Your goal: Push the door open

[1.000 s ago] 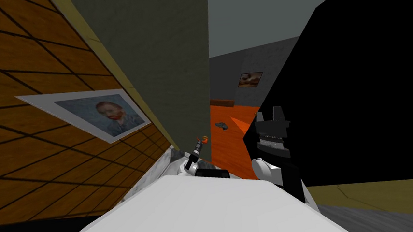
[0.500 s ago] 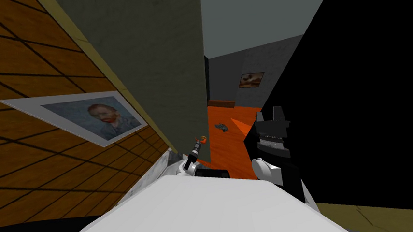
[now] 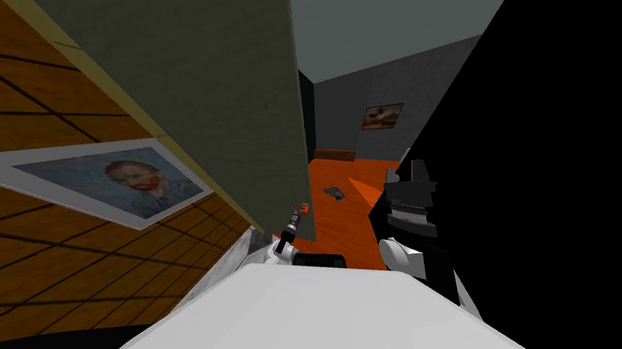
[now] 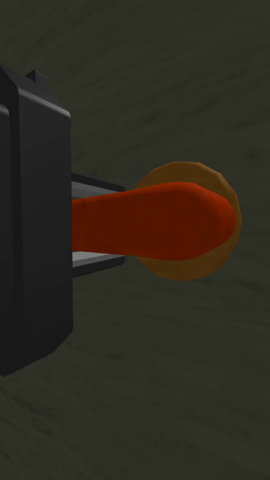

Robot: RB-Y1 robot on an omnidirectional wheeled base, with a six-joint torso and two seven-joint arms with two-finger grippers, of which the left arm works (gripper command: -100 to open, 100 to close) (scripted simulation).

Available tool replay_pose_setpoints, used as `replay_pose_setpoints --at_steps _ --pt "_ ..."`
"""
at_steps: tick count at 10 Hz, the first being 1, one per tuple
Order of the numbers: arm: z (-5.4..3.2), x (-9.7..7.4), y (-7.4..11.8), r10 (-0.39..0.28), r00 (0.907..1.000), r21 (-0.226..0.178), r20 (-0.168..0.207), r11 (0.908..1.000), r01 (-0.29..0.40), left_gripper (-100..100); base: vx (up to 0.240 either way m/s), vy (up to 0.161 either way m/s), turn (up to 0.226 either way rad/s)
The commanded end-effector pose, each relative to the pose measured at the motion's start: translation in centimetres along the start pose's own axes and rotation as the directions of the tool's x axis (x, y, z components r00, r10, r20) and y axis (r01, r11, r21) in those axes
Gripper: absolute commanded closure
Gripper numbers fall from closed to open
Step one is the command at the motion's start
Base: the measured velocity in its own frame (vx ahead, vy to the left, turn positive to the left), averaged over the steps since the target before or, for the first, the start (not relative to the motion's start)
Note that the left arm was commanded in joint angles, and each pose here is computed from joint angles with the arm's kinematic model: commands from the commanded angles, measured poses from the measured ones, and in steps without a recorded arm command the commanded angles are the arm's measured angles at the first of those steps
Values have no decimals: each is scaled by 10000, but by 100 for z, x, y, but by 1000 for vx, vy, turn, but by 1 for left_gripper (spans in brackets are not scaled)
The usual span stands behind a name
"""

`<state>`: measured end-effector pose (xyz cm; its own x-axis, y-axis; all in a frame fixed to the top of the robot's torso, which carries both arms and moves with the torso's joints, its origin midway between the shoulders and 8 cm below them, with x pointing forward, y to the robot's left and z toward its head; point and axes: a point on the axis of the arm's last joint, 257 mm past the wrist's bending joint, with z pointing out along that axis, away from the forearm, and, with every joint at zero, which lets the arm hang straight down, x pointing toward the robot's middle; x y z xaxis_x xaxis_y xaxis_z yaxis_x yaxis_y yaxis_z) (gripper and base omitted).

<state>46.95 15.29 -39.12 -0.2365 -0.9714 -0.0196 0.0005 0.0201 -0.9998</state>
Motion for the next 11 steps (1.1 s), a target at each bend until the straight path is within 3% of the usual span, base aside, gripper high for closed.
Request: replay_pose_setpoints --at_steps 1,7,11 --pt "-33 -223 31 104 9991 -46 408 9999 -102 100 83 -67 41" --pt "-61 -549 22 129 9929 -38 1182 9999 -125 100 133 -101 64" --pt "-96 -796 16 82 9829 -22 1842 10000 -79 100 154 -136 79"
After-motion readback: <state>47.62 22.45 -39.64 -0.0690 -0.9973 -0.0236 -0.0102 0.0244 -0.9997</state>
